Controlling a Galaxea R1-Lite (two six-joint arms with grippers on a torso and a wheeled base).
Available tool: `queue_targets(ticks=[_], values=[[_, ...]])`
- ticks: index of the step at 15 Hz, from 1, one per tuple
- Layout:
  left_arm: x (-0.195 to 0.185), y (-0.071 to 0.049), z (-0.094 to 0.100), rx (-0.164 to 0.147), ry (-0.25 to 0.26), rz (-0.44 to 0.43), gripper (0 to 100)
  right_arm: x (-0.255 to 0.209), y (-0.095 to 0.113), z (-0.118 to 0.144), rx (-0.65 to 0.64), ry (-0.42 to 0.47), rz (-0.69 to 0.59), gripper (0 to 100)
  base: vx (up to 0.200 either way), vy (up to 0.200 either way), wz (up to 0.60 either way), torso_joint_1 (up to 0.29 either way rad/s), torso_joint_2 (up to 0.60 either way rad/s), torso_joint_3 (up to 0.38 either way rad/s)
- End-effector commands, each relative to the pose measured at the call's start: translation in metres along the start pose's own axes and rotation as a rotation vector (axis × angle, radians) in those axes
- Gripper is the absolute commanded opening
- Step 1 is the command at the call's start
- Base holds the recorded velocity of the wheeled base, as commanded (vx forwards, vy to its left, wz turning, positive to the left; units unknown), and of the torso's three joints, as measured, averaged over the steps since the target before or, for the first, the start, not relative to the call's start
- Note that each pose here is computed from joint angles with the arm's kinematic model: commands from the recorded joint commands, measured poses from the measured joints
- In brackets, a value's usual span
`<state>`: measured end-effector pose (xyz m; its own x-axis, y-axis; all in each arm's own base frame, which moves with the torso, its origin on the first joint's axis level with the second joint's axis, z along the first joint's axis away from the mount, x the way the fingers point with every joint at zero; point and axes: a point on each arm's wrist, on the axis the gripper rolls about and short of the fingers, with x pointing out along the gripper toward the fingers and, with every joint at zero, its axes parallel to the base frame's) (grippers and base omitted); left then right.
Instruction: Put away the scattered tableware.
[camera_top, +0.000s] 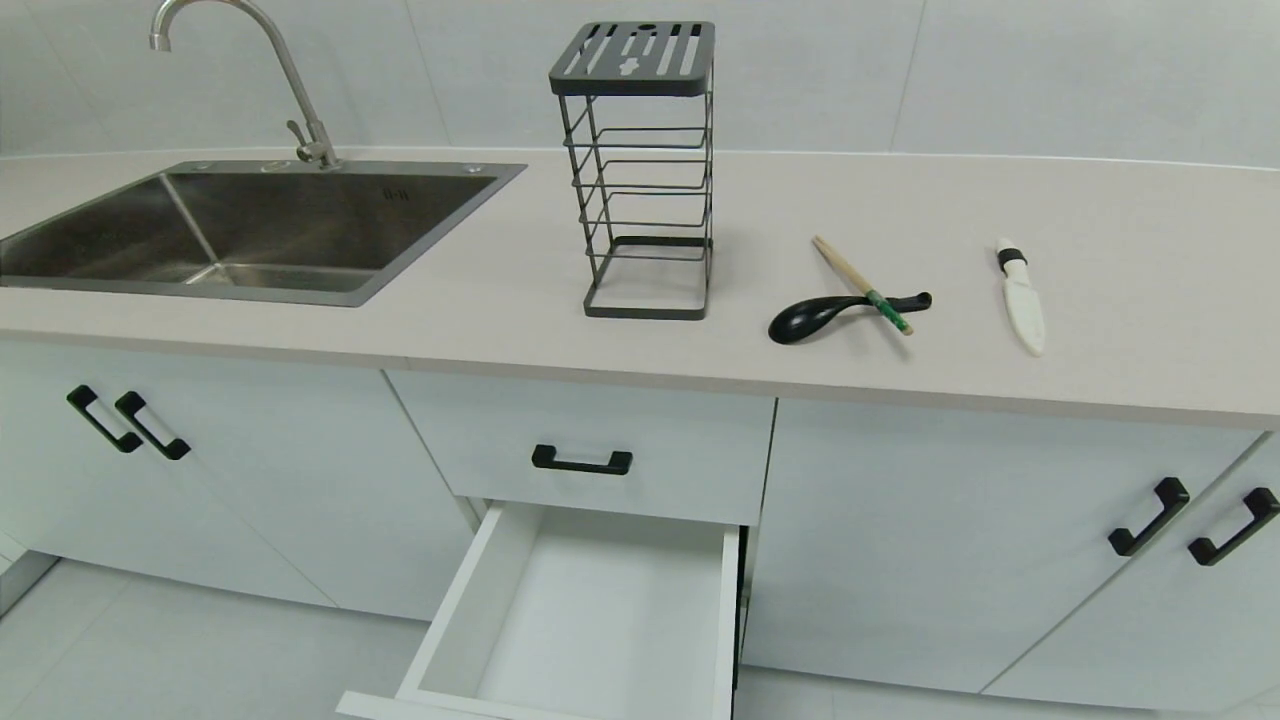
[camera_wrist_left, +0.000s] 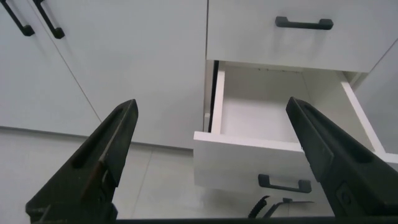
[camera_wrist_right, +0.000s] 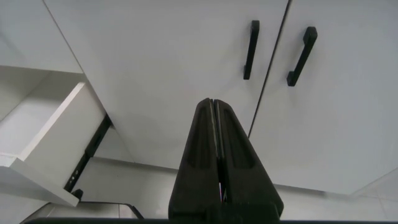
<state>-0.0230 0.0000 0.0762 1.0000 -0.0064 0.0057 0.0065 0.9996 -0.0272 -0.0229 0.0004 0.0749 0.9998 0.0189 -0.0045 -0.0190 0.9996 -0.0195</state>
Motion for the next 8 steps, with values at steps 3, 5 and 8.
queue_targets(ticks=[3,5,8], values=[[0.0001,0.0,0.0,0.0,0.001,0.0,100,0.0001,0.0,0.0,-0.02,0.002,0.001,0,0.0,0.0,0.6,0.025,-0.05,-0.023],[0.0001,0.0,0.0,0.0,0.001,0.0,100,0.0001,0.0,0.0,-0.019,0.002,0.001,0,0.0,0.0,0.0,0.0,0.0,0.0],[0.0001,0.0,0.0,0.0,0.001,-0.001,100,0.0001,0.0,0.0,-0.019,0.002,0.001,0,0.0,0.0,0.0,0.0,0.0,0.0]])
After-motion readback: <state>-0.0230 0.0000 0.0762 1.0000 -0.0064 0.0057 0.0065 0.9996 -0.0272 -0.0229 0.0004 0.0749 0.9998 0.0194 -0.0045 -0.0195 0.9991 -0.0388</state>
